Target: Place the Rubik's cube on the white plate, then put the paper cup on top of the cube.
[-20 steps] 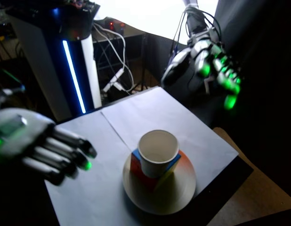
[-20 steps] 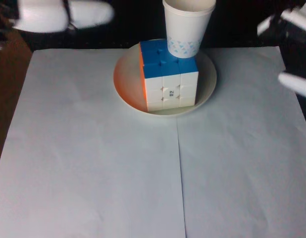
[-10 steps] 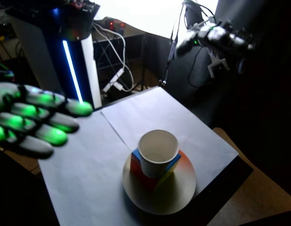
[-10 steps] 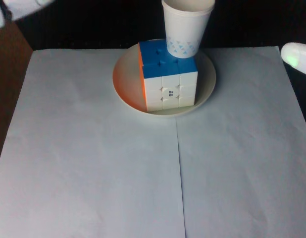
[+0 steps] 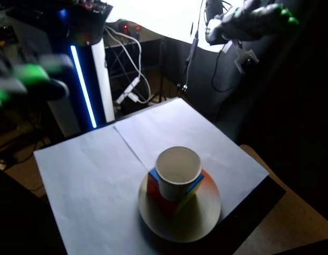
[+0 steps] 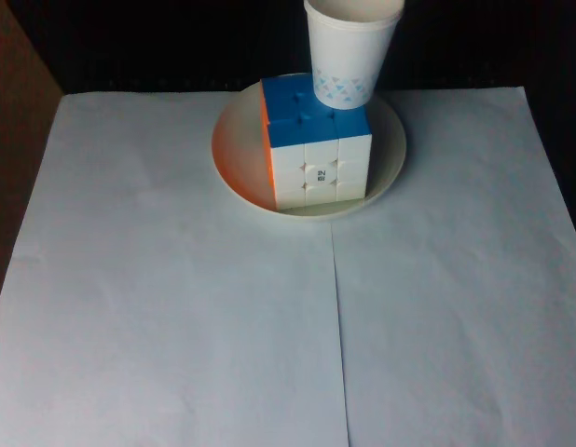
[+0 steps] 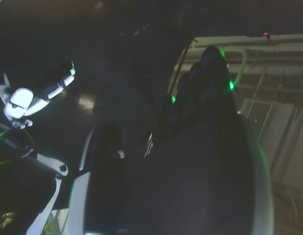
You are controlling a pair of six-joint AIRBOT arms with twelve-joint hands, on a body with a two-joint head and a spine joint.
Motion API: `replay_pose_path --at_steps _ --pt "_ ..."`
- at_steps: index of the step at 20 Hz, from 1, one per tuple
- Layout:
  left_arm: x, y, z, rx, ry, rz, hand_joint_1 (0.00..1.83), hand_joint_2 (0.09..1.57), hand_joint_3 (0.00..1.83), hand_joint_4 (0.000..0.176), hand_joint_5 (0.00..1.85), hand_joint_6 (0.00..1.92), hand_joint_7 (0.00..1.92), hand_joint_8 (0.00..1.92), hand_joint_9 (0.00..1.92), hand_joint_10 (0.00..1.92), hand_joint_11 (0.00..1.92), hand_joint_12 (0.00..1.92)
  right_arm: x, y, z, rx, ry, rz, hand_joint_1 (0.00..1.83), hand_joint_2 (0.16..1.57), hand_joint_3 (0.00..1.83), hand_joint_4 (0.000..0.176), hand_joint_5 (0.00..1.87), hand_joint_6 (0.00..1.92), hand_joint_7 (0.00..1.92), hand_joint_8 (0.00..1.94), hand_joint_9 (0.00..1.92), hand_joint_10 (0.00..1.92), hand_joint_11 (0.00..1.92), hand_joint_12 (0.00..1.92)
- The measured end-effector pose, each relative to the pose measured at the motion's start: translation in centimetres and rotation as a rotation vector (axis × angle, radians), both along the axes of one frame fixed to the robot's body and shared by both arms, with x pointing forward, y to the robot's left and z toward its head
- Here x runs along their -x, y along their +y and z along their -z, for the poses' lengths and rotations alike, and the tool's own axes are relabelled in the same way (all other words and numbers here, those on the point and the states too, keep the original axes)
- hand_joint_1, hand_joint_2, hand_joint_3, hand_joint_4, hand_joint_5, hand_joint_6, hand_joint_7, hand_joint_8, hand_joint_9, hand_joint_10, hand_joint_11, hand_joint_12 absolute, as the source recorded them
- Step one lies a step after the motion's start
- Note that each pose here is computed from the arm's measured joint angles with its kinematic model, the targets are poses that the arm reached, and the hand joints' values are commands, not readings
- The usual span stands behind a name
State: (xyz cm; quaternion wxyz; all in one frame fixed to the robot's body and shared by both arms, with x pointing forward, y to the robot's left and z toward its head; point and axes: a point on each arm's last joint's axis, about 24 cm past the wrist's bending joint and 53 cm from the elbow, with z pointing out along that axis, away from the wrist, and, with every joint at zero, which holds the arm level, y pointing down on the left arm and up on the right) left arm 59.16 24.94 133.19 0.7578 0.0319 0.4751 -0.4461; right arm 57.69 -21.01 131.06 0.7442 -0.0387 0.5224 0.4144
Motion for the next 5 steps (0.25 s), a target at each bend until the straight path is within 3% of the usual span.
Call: replay_pose_path --at_steps 1,2,3,4,5 --pt "0.0 0.2 0.1 0.001 0.001 -0.005 0.16 1.40 0.00 0.000 0.00 0.00 0.00 0.00 0.00 0.00 0.05 0.03 0.4 0.1 -0.4 0.000 -0.018 -0.003 0.24 1.29 0.00 0.176 0.00 0.00 0.00 0.00 0.00 0.00 0.01 0.00" --pt "0.2 0.5 0.2 0.004 -0.002 -0.010 0.38 1.36 0.00 0.119 0.24 0.09 0.01 0.00 0.02 0.01 0.00 0.38 1.0 0.4 -1.1 -0.006 -0.052 -0.018 0.23 1.23 0.01 0.155 0.00 0.00 0.00 0.00 0.01 0.00 0.00 0.49" --pt "0.4 0.6 0.1 0.014 -0.010 -0.010 0.43 1.35 0.00 0.168 0.34 0.16 0.02 0.00 0.02 0.00 0.00 0.45 1.3 0.4 -1.4 -0.015 -0.068 -0.023 0.20 1.27 0.01 0.126 0.00 0.00 0.02 0.00 0.05 0.02 0.00 0.69" --pt "0.9 0.6 -0.3 0.023 -0.031 -0.003 0.47 1.34 0.00 0.176 0.22 0.34 0.00 0.00 0.00 0.00 0.00 0.24 1.4 0.2 -1.7 -0.025 -0.079 -0.019 0.27 1.30 0.00 0.059 0.00 0.00 0.06 0.01 0.12 0.06 0.00 0.99" --pt "1.3 0.7 -0.7 0.031 -0.050 0.002 0.34 1.36 0.00 0.176 0.04 0.14 0.00 0.00 0.01 0.00 0.00 0.38 1.5 0.0 -2.1 -0.030 -0.091 -0.015 0.29 1.27 0.00 0.048 0.03 0.01 0.12 0.02 0.21 0.10 0.00 1.23"
